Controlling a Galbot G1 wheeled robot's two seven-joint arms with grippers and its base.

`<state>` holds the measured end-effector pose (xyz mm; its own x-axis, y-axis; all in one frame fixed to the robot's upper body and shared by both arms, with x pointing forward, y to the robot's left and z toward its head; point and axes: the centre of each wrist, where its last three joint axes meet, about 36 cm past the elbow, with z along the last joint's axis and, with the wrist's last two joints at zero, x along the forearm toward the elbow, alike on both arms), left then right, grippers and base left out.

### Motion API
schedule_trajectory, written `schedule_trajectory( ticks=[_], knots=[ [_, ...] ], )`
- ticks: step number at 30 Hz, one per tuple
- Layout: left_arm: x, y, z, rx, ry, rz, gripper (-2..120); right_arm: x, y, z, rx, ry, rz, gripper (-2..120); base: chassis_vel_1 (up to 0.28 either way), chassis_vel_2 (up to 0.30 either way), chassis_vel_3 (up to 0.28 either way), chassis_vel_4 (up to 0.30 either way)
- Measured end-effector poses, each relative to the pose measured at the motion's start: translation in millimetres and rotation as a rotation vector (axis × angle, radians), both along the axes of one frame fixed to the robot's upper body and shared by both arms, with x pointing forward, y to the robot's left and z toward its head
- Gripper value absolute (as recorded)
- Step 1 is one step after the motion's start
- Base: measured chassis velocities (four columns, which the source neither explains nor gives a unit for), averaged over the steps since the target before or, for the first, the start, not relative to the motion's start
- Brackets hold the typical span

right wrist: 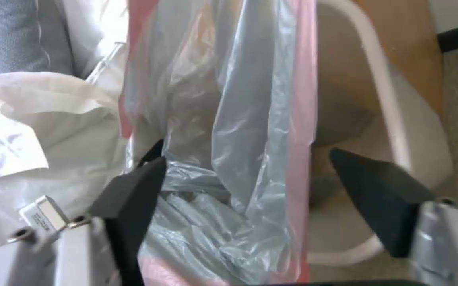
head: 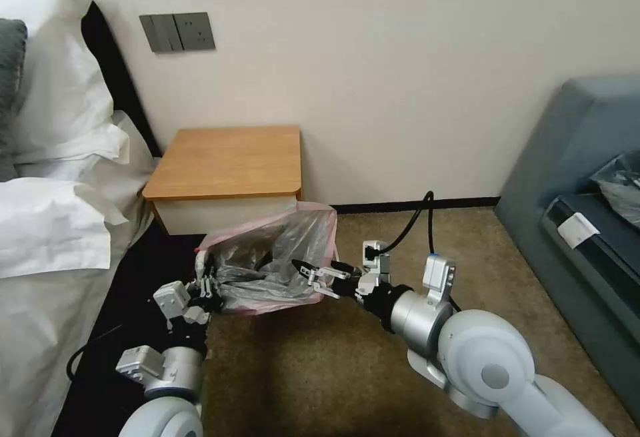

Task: Pick up the garbage bag from the table and place it over the trash can.

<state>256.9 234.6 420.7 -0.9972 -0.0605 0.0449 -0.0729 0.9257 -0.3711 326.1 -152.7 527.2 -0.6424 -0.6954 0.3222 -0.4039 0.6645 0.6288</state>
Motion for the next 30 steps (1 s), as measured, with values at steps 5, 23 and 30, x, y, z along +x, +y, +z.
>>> schedule_trajectory(
  ticks=[5, 23, 30],
  knots=[
    [-1, 0, 2, 0.001, -0.006, -0.004, 7, 6, 6, -10, 0.003, 0.017, -0.013, 61, 0.0, 0.0, 0.0, 0.0],
    [-1, 0, 6, 0.002, -0.016, -0.003, 7, 11, 11, -16, 0.021, 0.018, -0.025, 0, 0.0, 0.0, 0.0, 0.0],
    [0, 1, 6, 0.002, -0.009, 0.012, 7, 7, 11, -12, 0.033, 0.008, -0.018, 0, 0.0, 0.0, 0.0, 0.0]
  ],
)
